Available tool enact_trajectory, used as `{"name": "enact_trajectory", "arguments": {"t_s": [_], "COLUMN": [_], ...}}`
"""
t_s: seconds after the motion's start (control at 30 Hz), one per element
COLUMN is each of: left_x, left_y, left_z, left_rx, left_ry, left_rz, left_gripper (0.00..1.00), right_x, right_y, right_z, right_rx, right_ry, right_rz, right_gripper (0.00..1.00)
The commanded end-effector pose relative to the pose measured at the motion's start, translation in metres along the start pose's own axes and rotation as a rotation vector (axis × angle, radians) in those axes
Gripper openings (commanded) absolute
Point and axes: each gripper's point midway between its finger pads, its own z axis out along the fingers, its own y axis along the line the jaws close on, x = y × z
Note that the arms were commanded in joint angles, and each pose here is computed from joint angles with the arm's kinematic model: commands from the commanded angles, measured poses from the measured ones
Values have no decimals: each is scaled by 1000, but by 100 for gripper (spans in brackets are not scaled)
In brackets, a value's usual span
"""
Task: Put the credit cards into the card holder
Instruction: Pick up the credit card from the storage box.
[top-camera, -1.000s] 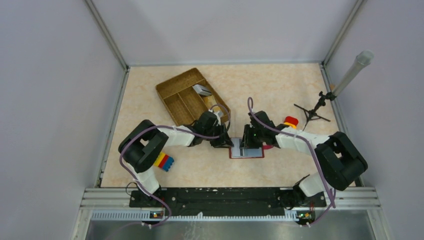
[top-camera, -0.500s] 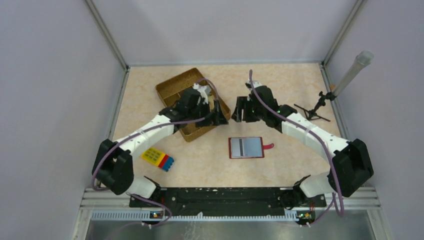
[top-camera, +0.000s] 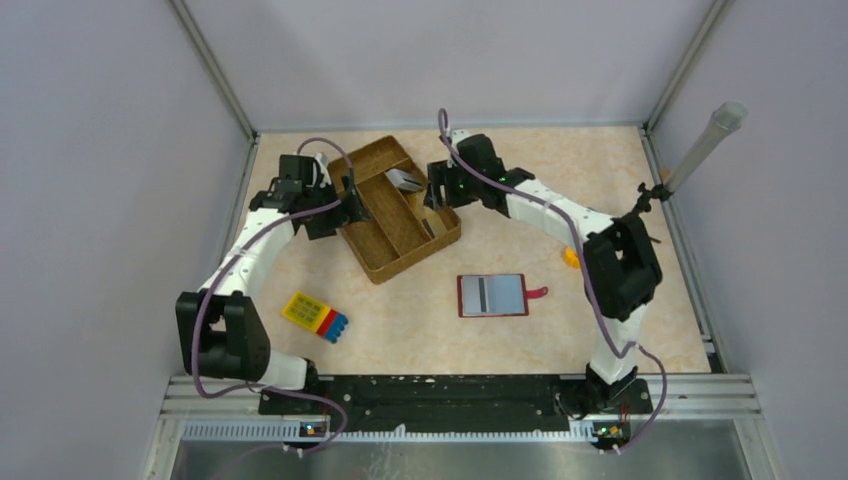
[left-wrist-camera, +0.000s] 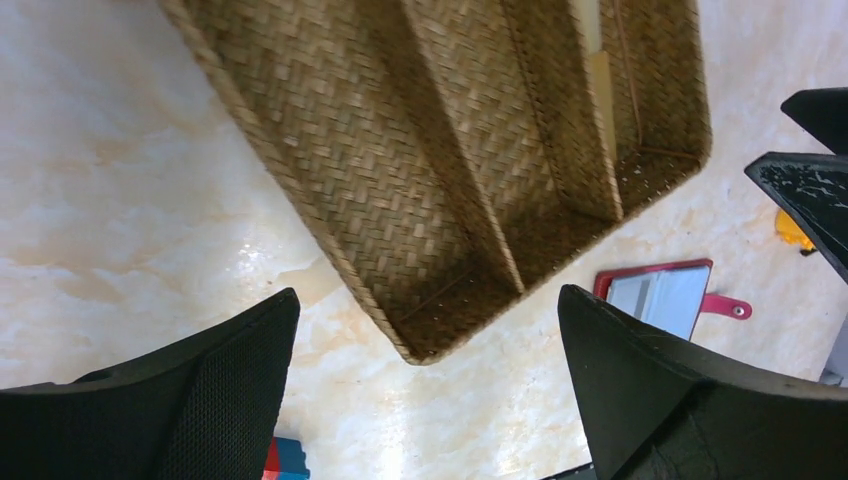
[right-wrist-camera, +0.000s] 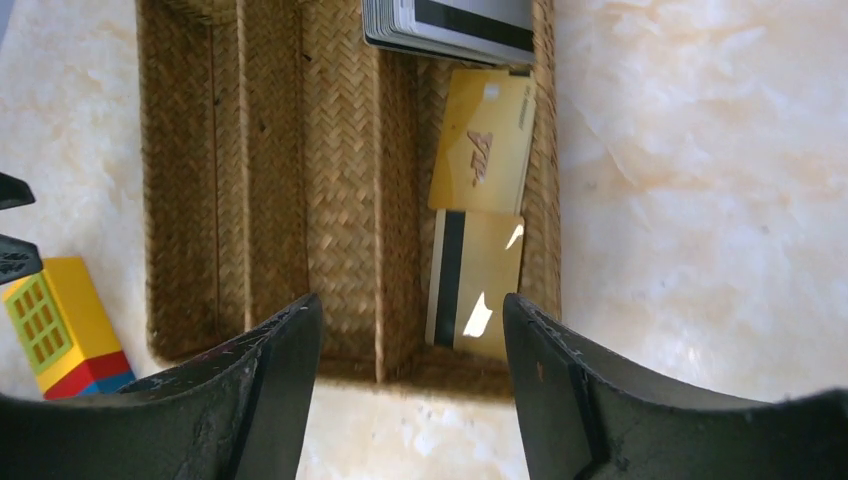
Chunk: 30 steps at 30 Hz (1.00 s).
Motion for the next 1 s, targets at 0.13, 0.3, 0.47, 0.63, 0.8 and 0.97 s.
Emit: {"name": "enact_trajectory", "arguments": {"t_s": [0.13,0.3,0.47,0.63,0.8,0.97], "left_x": [-5,4,9,14,13,14], "left_y": [22,26,29,28,28,27], "left_z": [22,33,39,44,44,44], "left_rx": [19,20,20,32,33,41], "left_ry": [77,121,146,171,169,172], "left_rz": [-86,-103,-115,-126,-124,-126], "left_gripper": [93,92,92,91,89,88], "right_x": [-47,-63,-62,-56,-53,-49], "right_y": [28,36,36,31,40,55], "right_z": [58,87,121,151,160,161], "right_rx": [-112,-162,-186,-183,-227,-243], "right_ry": [-104,-150,-129,-107,-101,-103], "right_rz": [-105,-134,-153,-169,-209,-251], "right_gripper": [70,77,82,83,83,80]}}
